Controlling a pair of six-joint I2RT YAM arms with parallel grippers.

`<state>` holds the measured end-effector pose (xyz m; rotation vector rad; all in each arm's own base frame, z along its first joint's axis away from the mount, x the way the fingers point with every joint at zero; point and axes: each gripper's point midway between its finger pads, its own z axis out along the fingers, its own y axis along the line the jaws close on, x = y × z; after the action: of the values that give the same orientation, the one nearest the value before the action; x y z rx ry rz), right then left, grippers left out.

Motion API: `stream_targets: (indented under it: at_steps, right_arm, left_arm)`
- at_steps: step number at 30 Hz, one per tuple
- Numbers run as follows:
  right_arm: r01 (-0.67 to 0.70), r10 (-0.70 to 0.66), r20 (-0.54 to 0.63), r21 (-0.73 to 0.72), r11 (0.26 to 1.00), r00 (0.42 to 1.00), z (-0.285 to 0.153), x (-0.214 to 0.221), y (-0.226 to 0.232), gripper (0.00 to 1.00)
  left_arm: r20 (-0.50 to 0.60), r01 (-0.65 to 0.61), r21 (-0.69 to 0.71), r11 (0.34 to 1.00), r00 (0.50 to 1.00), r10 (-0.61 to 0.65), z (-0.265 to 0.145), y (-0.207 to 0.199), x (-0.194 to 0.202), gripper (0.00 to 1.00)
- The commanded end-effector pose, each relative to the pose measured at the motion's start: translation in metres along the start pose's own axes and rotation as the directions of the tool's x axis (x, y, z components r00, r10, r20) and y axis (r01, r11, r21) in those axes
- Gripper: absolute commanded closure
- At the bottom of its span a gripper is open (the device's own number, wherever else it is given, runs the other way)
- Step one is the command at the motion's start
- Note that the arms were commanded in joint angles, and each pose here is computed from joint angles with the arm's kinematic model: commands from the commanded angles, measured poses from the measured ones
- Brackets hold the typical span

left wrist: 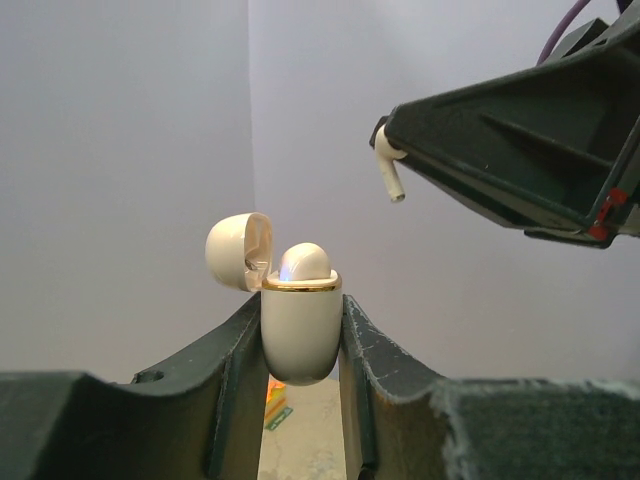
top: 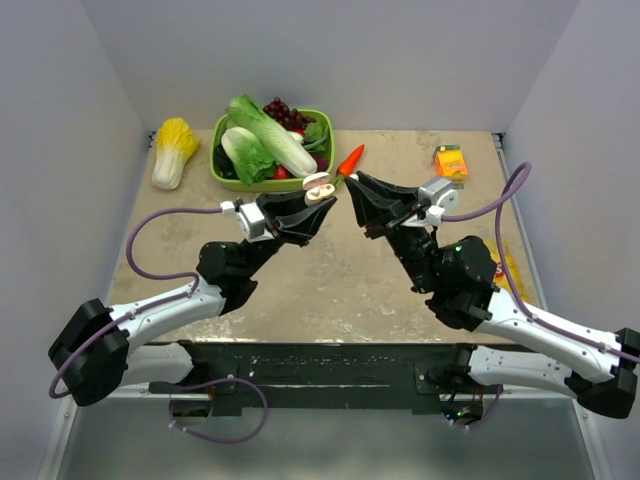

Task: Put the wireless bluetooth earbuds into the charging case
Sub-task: Place the earbud in the charging case.

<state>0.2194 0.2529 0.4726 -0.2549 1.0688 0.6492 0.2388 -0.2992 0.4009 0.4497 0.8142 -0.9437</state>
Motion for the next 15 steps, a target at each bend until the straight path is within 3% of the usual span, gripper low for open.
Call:
stream_targets:
  at_steps: [1,15]
  right_arm:
    - [-0.011,0.013,0.138,-0.016,1.000,0.990,0.013,-0.044,0.005,1.00]
    - [0.012,-0.011,0.132,-0.008,1.000,0.991,0.029,-0.030,0.012,1.00]
  left_arm:
    - [0.246,-0.049,0.055,0.997,0.969,0.034,0.016,-0.009,-0.073,1.00]
    - [0.237,-0.049,0.086,0.995,0.971,0.027,0.022,-0.010,-0.072,1.00]
